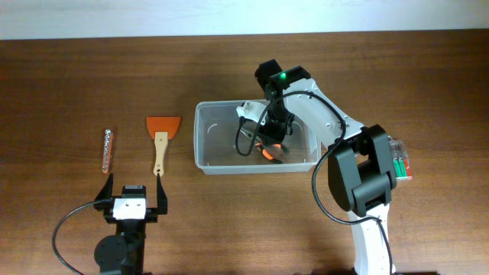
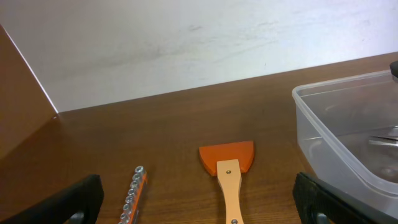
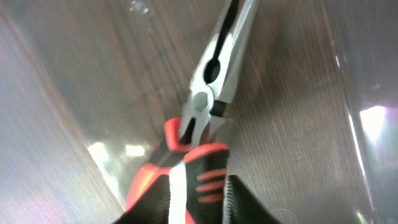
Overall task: Pack container
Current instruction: 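Lower the pliers into the container and open the right gripper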
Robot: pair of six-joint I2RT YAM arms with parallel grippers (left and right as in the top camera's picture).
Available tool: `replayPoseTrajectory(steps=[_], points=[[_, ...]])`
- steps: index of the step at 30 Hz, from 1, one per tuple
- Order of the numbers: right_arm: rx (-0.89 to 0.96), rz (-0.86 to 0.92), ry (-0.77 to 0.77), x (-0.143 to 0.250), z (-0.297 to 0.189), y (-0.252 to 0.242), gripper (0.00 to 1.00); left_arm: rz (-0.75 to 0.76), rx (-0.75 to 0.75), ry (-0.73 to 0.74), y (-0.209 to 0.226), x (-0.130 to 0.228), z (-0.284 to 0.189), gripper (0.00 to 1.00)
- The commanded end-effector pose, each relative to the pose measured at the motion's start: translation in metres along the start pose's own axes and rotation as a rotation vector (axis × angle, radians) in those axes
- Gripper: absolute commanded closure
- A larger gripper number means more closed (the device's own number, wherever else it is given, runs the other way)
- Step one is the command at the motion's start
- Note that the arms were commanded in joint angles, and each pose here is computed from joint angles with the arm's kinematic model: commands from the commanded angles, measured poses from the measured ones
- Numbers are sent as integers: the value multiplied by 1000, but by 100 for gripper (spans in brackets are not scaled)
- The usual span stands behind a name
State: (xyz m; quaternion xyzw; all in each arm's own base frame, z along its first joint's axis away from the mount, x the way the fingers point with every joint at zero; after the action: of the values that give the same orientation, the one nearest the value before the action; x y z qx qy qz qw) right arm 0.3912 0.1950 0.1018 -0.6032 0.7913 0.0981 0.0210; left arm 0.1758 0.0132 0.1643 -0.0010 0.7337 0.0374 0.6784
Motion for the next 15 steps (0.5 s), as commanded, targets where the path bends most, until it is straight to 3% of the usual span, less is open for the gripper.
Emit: replayPoseTrajectory(steps=[1, 8, 13, 15], points=[[32, -18, -27, -3, -17, 3, 64, -9, -12, 1, 2, 2, 0, 1], [34, -14, -29, -5, -25, 3, 39, -9, -12, 1, 2, 2, 0, 1], [52, -18, -39, -12, -54, 3, 23, -9, -12, 1, 2, 2, 0, 1], [81, -22, -37, -15, -73, 3, 12, -9, -12, 1, 2, 2, 0, 1]])
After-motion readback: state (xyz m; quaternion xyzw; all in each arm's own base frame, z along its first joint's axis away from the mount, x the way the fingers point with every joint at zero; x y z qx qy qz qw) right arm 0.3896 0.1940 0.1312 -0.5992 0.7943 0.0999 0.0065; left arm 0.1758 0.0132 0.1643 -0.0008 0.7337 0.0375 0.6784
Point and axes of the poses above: each gripper's point midway between its finger pads, its own z axis out along the fingers, its own y axis along the line the jaws close on, x = y × z, the point moved 7 cm from there along -z, back along the fingers, and after that the axes turned 8 degrees about -z, right-handed, at the moved point
